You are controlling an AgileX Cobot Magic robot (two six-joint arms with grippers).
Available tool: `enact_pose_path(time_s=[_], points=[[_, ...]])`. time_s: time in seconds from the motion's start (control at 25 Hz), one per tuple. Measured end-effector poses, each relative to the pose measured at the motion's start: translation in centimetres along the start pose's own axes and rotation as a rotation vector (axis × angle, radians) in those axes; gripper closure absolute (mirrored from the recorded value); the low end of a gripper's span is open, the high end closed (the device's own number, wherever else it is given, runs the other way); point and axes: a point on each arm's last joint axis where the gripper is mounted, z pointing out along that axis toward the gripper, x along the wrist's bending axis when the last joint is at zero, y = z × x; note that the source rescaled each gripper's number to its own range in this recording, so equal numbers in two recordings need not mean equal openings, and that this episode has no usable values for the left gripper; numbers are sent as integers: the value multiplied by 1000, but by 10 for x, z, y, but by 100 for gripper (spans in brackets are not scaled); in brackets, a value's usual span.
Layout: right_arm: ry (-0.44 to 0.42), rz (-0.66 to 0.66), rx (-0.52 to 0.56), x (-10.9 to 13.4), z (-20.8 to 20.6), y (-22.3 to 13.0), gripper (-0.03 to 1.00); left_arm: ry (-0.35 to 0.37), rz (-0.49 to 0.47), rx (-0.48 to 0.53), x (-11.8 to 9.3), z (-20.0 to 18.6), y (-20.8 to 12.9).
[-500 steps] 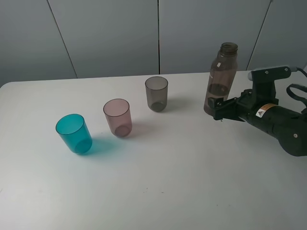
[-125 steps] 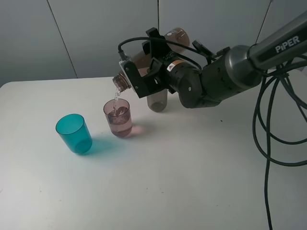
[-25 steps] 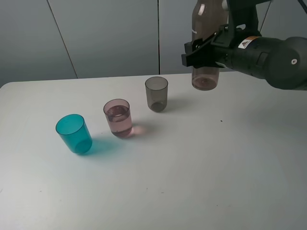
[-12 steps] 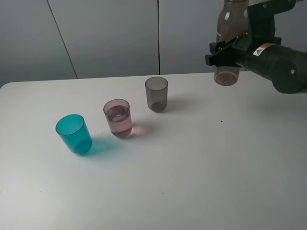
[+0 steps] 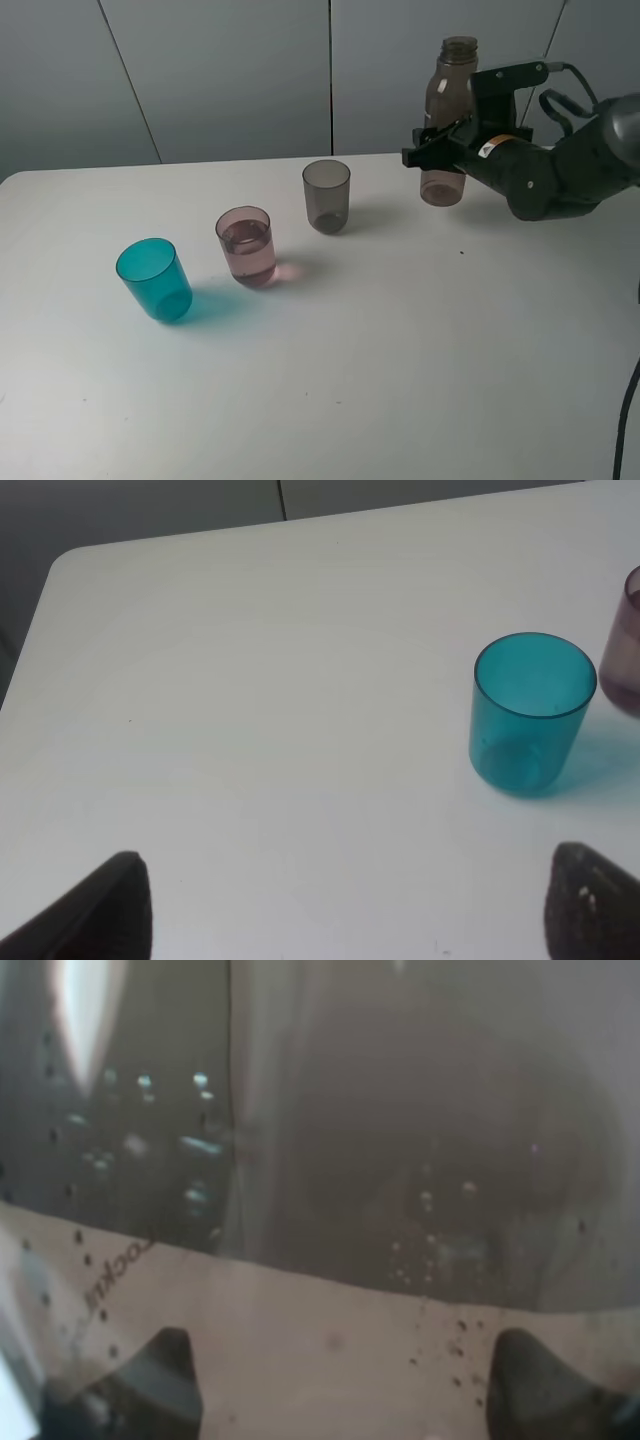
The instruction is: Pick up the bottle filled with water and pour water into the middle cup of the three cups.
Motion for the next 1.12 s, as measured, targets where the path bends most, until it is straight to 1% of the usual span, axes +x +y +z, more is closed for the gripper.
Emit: enact_pose_path(time_s=[0.32,0.6,0.76,0.92,0.96,1.0,1.12], points=[[56,15,12,7,24,-21,95,0,0,0,0,0,0],[57,27,31,8,28,-33,95,0,0,0,0,0,0],[58,35,33,8,28,-33,95,0,0,0,0,0,0],[57,81,38,8,28,-33,95,0,0,0,0,0,0],[57,90,39,8,28,-33,92,0,0,0,0,0,0],[57,95,46,8,28,-34,85,0,0,0,0,0,0],[58,100,77,8,27,-36,60,0,0,0,0,0,0]])
